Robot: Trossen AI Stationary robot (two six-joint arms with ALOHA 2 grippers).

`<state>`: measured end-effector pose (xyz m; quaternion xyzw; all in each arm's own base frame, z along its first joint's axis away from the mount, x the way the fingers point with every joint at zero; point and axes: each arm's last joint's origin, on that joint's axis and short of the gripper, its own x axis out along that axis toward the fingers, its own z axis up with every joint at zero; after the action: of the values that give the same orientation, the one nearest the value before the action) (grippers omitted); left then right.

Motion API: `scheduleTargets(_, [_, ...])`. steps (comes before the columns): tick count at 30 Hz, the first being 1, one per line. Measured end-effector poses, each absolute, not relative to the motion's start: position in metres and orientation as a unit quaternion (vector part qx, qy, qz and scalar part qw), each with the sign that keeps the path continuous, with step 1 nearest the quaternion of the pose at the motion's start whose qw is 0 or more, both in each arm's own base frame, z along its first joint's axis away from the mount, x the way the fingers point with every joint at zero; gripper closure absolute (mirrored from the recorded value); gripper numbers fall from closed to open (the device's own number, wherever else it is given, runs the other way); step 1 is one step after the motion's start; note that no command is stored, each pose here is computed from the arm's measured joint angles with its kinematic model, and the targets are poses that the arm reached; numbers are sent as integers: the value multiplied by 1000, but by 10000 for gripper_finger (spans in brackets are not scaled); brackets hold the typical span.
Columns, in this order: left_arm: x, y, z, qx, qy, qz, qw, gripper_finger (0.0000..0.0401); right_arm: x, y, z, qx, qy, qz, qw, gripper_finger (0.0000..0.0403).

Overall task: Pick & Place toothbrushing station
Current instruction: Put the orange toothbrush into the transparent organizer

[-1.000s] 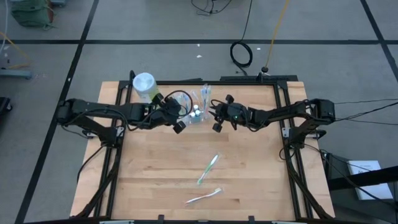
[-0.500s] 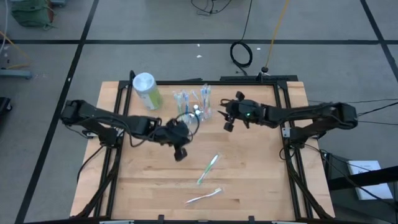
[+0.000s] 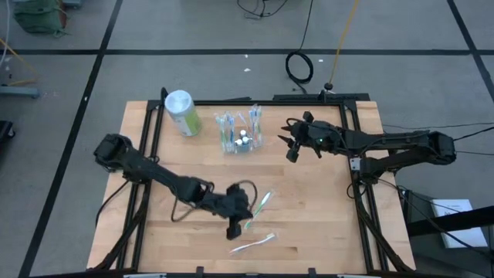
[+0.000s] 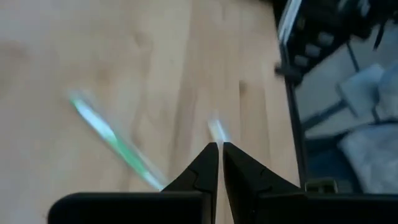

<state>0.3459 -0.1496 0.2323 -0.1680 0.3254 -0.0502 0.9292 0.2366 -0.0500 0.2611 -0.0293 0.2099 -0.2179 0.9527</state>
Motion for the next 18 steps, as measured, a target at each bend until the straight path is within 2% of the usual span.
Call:
scheduleTargets(10, [354, -183, 174, -172, 385, -50, 906, 367, 238, -49, 246, -9, 237, -196, 952, 264])
scheduleTargets(18, [358, -196, 134, -174, 428, -95, 882, 292, 233, -46, 226, -3, 267, -168, 949, 264])
